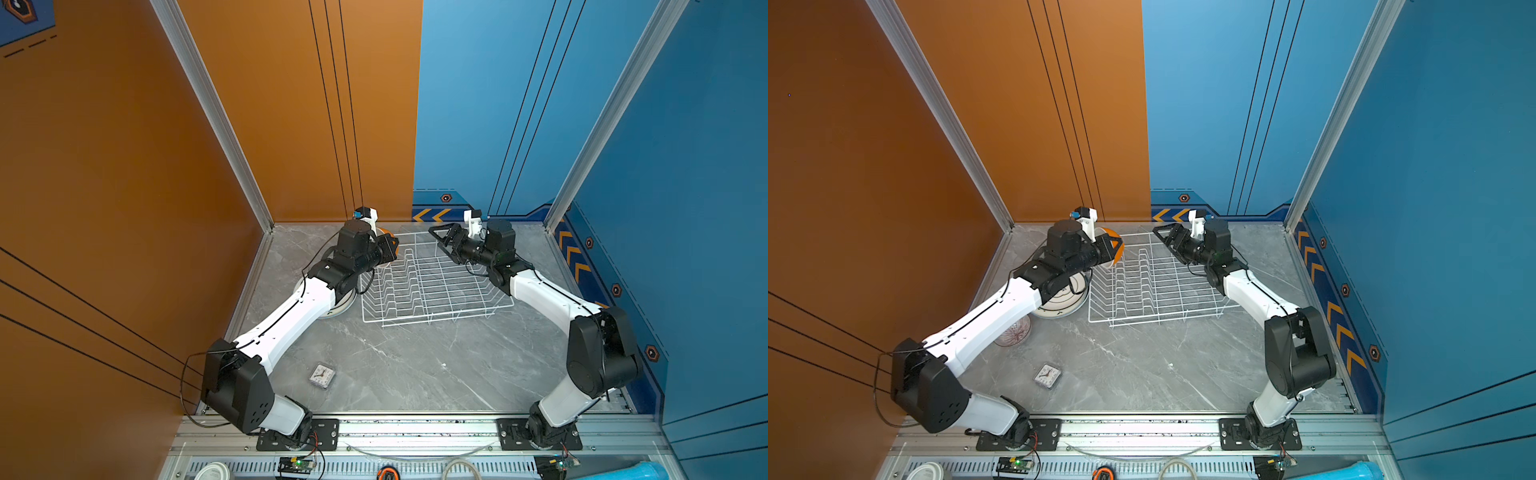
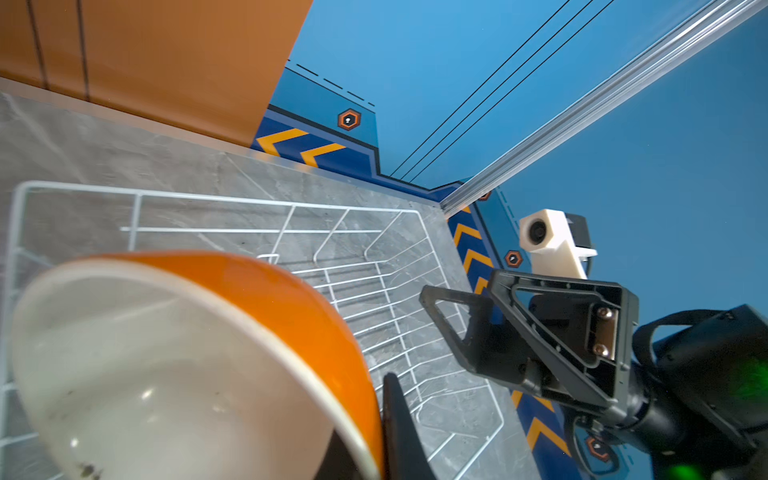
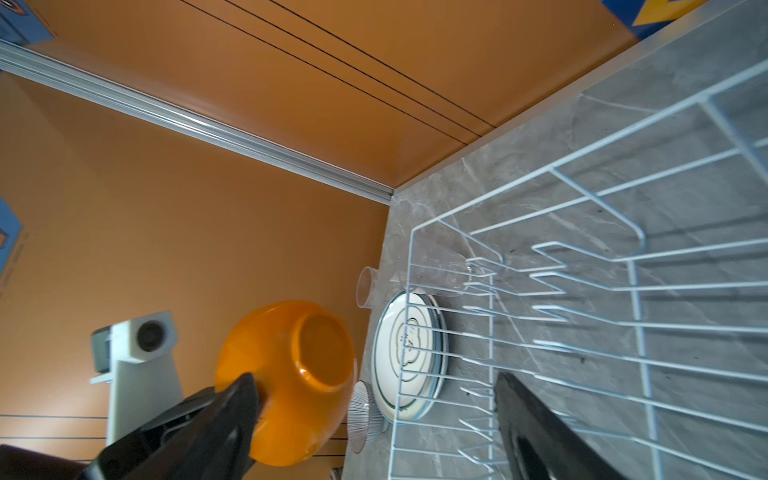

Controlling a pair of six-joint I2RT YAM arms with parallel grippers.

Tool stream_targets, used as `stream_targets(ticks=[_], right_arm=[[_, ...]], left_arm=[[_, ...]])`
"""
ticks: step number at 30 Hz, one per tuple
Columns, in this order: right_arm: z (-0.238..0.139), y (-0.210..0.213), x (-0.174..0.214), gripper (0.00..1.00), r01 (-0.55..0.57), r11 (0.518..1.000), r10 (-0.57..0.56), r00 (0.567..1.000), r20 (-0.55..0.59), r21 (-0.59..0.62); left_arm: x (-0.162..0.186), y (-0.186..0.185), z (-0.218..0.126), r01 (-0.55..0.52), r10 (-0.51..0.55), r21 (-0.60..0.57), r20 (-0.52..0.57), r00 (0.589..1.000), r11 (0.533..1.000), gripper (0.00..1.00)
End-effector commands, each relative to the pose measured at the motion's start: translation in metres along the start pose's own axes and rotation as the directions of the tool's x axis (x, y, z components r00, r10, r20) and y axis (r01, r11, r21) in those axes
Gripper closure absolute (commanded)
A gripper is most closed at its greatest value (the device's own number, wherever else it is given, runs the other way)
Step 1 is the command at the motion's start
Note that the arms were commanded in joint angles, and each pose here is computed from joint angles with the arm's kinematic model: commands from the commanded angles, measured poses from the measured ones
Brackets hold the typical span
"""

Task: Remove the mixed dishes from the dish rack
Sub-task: 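Carry the orange bowl with the left gripper toward the plates while right withdraws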

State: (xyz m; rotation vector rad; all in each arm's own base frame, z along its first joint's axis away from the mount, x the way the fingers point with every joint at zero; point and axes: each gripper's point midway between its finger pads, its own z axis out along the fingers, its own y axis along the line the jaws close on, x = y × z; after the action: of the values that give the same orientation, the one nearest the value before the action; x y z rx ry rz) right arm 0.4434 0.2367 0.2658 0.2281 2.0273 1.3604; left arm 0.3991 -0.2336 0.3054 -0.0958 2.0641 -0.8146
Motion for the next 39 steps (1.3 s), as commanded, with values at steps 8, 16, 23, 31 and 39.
stream_targets(ticks=[8,16,23,31,39], right_arm=[[-0.043,-0.043,0.018,0.09,0.168,0.948,-0.167,0.986,-0.029,0.271],[-0.084,-0.063,0.025,0.09,0.172,0.916,-0.191,0.981,0.017,0.363],[-0.116,-0.082,0.034,0.08,0.19,0.877,-0.219,0.976,0.015,0.441],[-0.158,-0.103,0.027,0.07,0.187,0.802,-0.262,0.964,0.053,0.567],[-0.182,-0.137,0.023,0.06,0.164,0.707,-0.241,0.97,0.017,0.688]], left_arm=[[0.01,0.099,-0.112,-0.121,0.069,-0.452,-0.13,0.989,0.884,1.0],[0.044,0.191,-0.164,-0.012,-0.111,-0.656,-0.146,0.983,0.755,1.0],[0.073,0.234,-0.161,-0.014,-0.212,-0.727,-0.218,0.953,0.687,1.0],[0.099,0.283,-0.156,-0.081,-0.304,-0.804,-0.313,0.9,0.589,1.0],[0.103,0.305,-0.153,-0.11,-0.343,-0.828,-0.344,0.874,0.55,1.0]])
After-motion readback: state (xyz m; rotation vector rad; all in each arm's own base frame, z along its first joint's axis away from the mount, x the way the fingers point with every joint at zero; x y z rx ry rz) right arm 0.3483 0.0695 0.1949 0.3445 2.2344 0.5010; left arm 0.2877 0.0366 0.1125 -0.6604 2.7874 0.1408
